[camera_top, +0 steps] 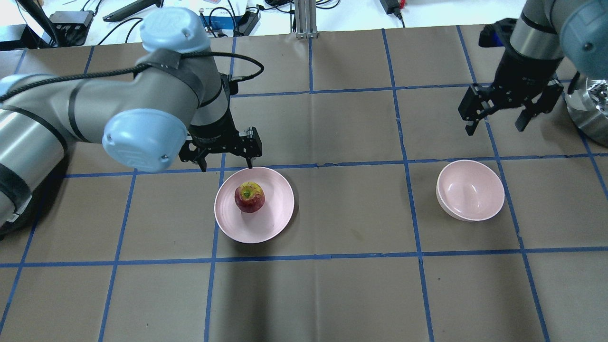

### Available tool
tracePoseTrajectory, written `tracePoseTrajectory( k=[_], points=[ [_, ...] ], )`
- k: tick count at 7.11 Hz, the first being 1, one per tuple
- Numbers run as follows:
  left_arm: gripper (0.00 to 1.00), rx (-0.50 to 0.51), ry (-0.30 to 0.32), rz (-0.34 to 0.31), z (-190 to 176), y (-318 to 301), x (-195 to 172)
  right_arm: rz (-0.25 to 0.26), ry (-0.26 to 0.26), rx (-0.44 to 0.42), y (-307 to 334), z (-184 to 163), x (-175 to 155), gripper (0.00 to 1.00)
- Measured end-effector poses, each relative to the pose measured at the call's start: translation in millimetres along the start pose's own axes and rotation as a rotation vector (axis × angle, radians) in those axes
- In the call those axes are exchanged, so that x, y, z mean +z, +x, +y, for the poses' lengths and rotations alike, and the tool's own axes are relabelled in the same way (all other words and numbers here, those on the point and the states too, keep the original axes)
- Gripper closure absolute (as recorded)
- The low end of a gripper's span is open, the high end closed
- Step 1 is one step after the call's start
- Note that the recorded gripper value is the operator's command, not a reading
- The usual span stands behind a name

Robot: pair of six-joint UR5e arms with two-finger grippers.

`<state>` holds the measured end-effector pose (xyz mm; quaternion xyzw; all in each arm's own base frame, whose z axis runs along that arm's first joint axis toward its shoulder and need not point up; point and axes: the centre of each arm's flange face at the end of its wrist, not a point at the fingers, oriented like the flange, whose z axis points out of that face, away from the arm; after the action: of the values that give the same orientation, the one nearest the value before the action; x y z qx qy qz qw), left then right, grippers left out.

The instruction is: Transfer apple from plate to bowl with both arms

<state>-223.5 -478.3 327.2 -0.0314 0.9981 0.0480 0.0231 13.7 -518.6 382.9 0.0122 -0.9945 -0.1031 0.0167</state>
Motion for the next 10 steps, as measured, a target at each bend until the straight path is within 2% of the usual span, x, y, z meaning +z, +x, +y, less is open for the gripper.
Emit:
tracePoseTrajectory(
  k=[2, 3, 5, 6, 7, 8, 9, 10],
  points=[
    [0.00, 0.013, 0.022, 0.003, 0.4, 14.1, 62.5, 0.015, -0.001, 0.013, 30.3, -5.3, 71.8, 0.00],
    [0.00, 0.023, 0.014, -0.001, -2.9, 20.6, 93.4, 0.001, -0.015, 0.016, 48.8, -10.0, 101.5, 0.00],
    [0.00, 0.054, -0.008, -0.018, -2.1, 33.5, 125.8, -0.021, -0.048, 0.020, 67.9, -20.2, 139.0, 0.02],
    [0.17, 0.060, -0.010, -0.022, -1.3, 35.5, 129.4, -0.027, -0.064, 0.019, 68.4, -20.0, 149.2, 0.21],
    [0.39, 0.063, -0.010, -0.024, -1.2, 36.2, 130.8, -0.035, -0.085, 0.016, 66.0, -16.1, 160.4, 0.70],
    [0.50, 0.064, -0.007, -0.024, -1.5, 36.5, 130.0, -0.040, -0.103, 0.014, 64.3, -12.1, 168.2, 0.92],
    [0.61, 0.064, 0.001, -0.022, -2.4, 36.7, 125.9, -0.041, -0.115, 0.013, 63.9, -10.1, 170.4, 0.96],
    [0.63, 0.063, 0.018, -0.018, -3.7, 36.6, 118.4, -0.044, -0.121, 0.013, 64.1, -9.8, 167.5, 0.98]
  ],
)
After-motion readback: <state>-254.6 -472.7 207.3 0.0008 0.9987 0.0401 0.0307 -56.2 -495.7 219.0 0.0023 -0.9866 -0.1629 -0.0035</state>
